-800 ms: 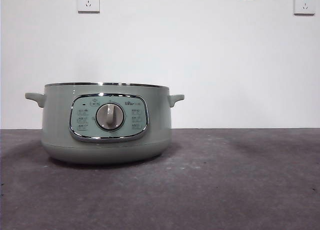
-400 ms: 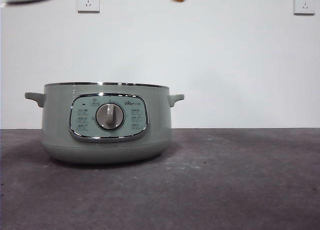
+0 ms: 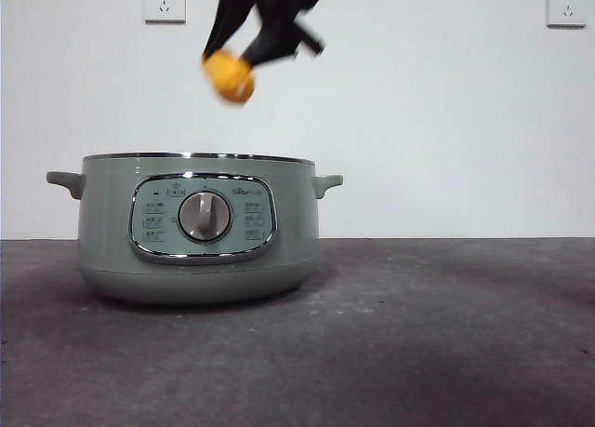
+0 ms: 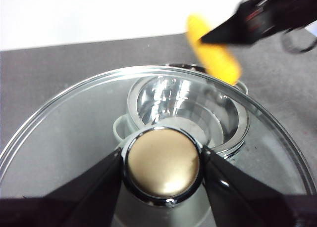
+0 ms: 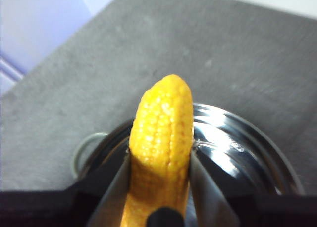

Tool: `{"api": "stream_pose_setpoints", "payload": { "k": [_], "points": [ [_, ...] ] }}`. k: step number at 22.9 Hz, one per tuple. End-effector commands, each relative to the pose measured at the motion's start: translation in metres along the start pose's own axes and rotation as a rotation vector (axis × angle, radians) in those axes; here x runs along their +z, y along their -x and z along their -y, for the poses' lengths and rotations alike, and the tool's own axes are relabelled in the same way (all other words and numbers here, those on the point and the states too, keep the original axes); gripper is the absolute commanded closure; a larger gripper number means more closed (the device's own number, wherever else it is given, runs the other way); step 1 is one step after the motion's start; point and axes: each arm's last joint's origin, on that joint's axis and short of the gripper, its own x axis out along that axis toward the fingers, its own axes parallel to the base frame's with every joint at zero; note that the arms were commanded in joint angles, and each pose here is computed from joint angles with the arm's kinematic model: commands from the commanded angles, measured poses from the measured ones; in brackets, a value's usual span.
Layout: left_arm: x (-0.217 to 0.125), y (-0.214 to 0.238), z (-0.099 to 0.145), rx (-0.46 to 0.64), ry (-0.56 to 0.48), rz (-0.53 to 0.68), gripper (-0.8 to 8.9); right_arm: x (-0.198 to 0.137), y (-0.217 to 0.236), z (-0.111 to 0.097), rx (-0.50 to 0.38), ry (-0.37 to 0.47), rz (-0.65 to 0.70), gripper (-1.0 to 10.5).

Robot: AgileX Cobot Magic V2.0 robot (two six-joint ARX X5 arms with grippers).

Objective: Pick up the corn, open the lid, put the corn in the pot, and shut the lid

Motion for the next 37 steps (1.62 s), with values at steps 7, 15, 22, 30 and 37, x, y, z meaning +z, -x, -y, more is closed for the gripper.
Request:
{"api": "stream_pose_setpoints", "payload": {
  "k": [7, 15, 22, 30, 37],
  "points": [
    [0.004, 0.005, 0.005, -0.04, -0.036, 0.043, 8.21, -0.043, -0.082, 0.007, -0.019, -0.005, -0.151, 9.6],
    [0.003, 0.004, 0.008, -0.066, -0.042, 0.031, 8.21, -0.075, -0.112, 0.016, -0.111, 0.026, -0.297, 9.6],
    [0.003, 0.003, 0.01, -0.087, -0.052, 0.027, 8.21, -0.09, -0.122, 0.013, -0.134, 0.066, -0.38, 9.5],
    [0.003, 0.001, 0.01, -0.101, -0.056, 0.02, 8.21, -0.078, -0.116, 0.004, -0.127, 0.067, -0.342, 5.6],
    [0.009, -0.011, 0.01, -0.128, -0.071, 0.014, 8.21, 0.007, -0.017, -0.028, -0.26, 0.107, -0.14, 5.6]
  ]
}}
